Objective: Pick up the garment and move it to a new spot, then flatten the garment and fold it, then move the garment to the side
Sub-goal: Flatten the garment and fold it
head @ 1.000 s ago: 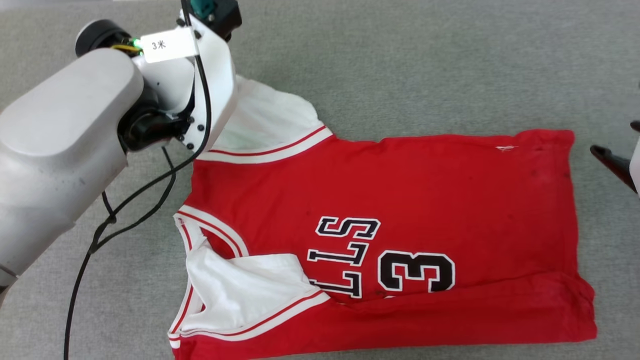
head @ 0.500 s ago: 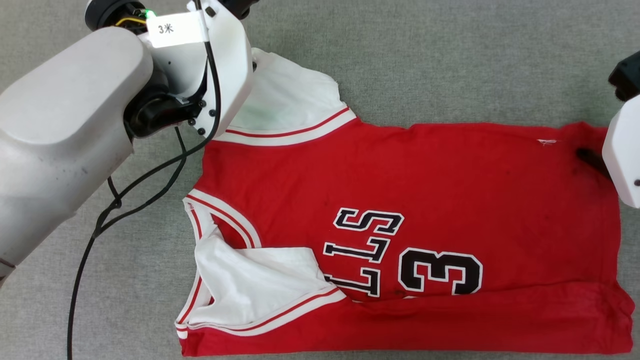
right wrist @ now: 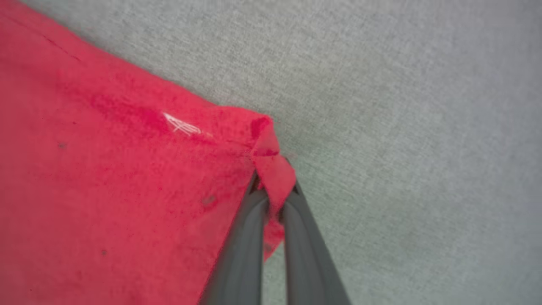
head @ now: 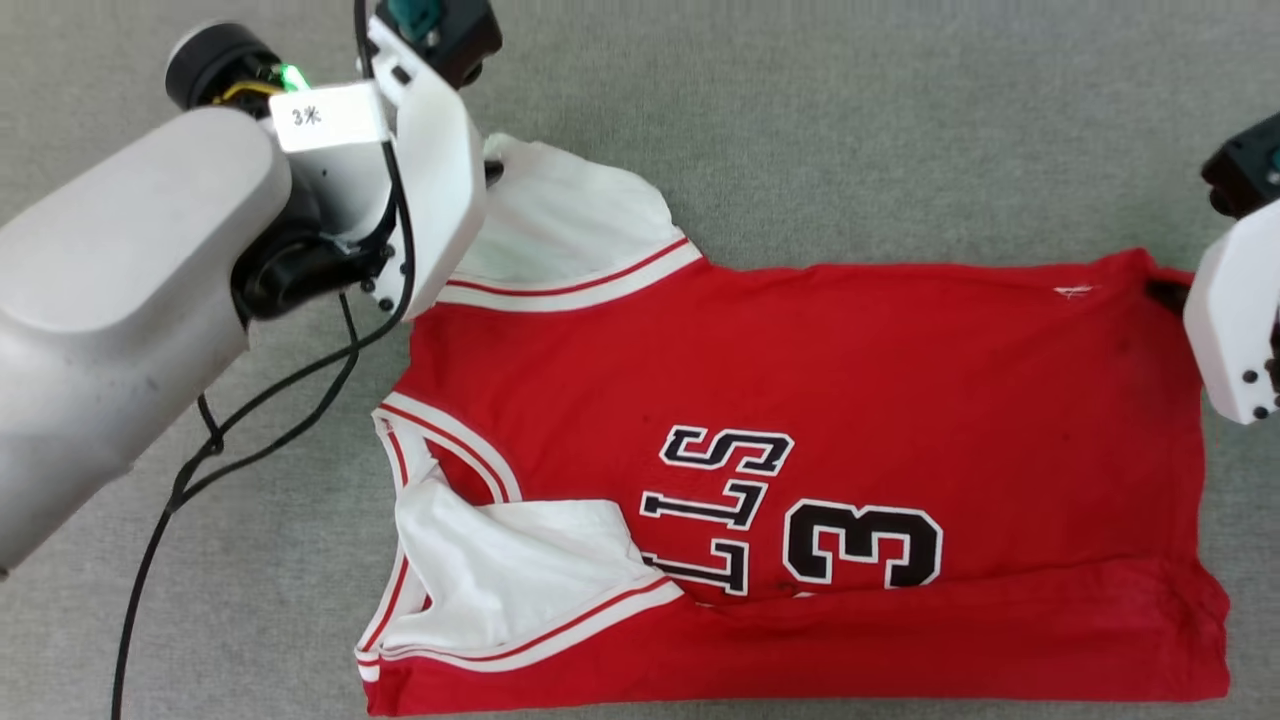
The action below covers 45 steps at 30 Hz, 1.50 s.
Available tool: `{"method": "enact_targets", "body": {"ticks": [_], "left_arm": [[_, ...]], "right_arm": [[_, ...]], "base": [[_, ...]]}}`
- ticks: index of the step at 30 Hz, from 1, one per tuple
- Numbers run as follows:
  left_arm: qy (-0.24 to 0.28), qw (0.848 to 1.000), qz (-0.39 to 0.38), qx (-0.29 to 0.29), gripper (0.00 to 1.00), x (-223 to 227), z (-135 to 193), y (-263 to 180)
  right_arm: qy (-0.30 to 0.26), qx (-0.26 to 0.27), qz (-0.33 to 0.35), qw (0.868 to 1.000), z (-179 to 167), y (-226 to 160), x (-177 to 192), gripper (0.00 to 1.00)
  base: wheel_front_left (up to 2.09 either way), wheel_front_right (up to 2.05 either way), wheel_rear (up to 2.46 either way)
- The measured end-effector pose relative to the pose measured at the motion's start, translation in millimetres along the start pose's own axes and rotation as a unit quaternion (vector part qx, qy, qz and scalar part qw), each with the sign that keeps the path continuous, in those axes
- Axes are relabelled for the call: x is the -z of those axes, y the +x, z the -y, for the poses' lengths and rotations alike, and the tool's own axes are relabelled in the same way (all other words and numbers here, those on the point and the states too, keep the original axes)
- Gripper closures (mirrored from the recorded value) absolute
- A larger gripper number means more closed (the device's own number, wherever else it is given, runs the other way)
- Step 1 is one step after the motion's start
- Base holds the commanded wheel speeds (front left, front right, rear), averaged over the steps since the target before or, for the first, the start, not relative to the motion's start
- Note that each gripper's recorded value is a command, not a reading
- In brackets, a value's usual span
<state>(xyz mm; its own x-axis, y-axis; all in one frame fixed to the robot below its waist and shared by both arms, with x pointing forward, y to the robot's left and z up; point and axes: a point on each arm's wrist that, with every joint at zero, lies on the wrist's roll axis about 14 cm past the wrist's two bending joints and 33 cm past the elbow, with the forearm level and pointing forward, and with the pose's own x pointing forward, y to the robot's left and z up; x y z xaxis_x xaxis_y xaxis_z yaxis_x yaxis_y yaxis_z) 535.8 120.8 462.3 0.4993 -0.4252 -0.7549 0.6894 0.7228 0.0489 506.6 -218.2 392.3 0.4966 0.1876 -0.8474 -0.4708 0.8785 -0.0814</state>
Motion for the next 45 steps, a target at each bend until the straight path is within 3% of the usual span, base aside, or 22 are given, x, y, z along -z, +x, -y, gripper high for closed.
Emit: {"method": "enact_targets", "body": {"ticks": [11,22,37,38,39,40,45], "left_arm": [[0.010,1.000,0.023,0.004,1.00,23.5,34.3,-62.2],[-0.030,0.999,-0.005,0.037,1.00,101.3,95.5,-97.3],[-0.114,0.988,-0.080,0.067,1.00,181.0,130.0,-65.4],[-0.116,0.988,-0.076,0.066,1.00,180.3,130.3,-63.1],[-0.118,0.989,-0.067,0.063,0.73,177.7,128.6,-61.6],[-0.113,0.991,-0.045,0.049,0.00,170.7,123.1,-61.3],[-0.096,0.993,0.063,0.001,0.00,129.9,104.4,-72.1]], "right_arm": [[-0.004,0.003,0.109,0.994,-10.5,-62.3,-5.7,1.00],[0.006,-0.026,0.142,0.990,-49.1,-103.6,42.8,1.00],[0.063,-0.053,0.073,0.994,-80.0,-75.0,119.4,1.00],[0.066,-0.051,0.073,0.994,-79.3,-73.4,120.3,0.92],[0.069,-0.047,0.078,0.993,-77.2,-72.6,119.3,0.51],[0.071,-0.041,0.089,0.993,-74.1,-74.3,115.4,0.00],[0.077,-0.022,0.151,0.985,-60.5,-94.0,90.0,0.00]], "base": [[0.00,0.00,0.00],[0.00,0.00,0.00],[0.00,0.00,0.00],[0.00,0.00,0.00],[0.00,0.00,0.00],[0.00,0.00,0.00],[0.00,0.00,0.00]]}}
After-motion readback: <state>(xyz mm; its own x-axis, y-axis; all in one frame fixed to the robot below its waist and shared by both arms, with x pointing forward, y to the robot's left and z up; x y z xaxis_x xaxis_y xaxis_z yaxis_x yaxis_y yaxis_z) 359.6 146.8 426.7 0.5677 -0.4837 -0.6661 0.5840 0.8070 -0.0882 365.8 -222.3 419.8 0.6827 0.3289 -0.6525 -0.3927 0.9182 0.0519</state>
